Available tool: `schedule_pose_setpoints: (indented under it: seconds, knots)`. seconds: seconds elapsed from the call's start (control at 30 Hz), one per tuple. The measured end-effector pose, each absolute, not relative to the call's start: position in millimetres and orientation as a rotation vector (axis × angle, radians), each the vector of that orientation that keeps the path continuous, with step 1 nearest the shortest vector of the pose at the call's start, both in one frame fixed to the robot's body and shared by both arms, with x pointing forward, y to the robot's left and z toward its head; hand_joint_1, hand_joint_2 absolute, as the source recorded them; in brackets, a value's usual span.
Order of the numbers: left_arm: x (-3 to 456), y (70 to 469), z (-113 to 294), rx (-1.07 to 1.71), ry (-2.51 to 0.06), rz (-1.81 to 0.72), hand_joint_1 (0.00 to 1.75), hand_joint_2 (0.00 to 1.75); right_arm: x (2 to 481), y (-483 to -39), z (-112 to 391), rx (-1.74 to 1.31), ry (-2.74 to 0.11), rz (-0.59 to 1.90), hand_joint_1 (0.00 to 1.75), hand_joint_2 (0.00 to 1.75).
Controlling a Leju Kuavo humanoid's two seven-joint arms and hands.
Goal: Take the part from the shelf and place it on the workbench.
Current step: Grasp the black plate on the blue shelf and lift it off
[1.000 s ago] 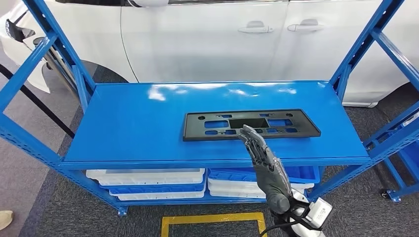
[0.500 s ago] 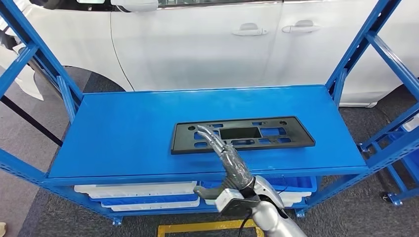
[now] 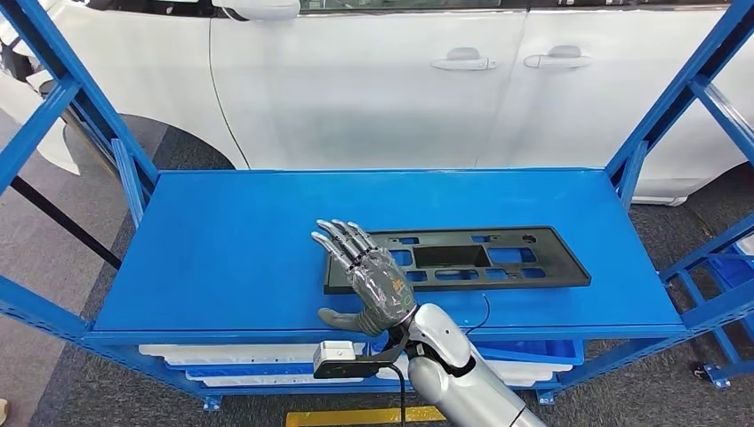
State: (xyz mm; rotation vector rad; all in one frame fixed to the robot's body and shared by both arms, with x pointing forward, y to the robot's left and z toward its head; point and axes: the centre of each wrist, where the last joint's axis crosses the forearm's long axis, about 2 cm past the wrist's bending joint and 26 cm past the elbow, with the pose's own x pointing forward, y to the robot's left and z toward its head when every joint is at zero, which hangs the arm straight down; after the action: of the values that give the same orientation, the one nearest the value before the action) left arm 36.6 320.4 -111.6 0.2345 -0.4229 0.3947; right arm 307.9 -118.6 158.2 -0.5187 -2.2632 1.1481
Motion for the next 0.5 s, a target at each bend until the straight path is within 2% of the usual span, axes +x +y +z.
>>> schedule_pose_setpoints:
  seconds: [0.13, 0.5]
  knots:
    - [37.9, 319.7, -111.5, 0.23, -0.427, 0.39, 0.0, 0.0, 310.9, -118.1, 151.3, -0.65, -2.266, 1.168, 0.0, 1.75]
    - [36.6, 320.2, -111.6, 0.231, -0.431, 0.37, 0.0, 0.0, 315.0, -114.9, 134.2, -0.768, -2.205, 1.3, 0.0, 1.75]
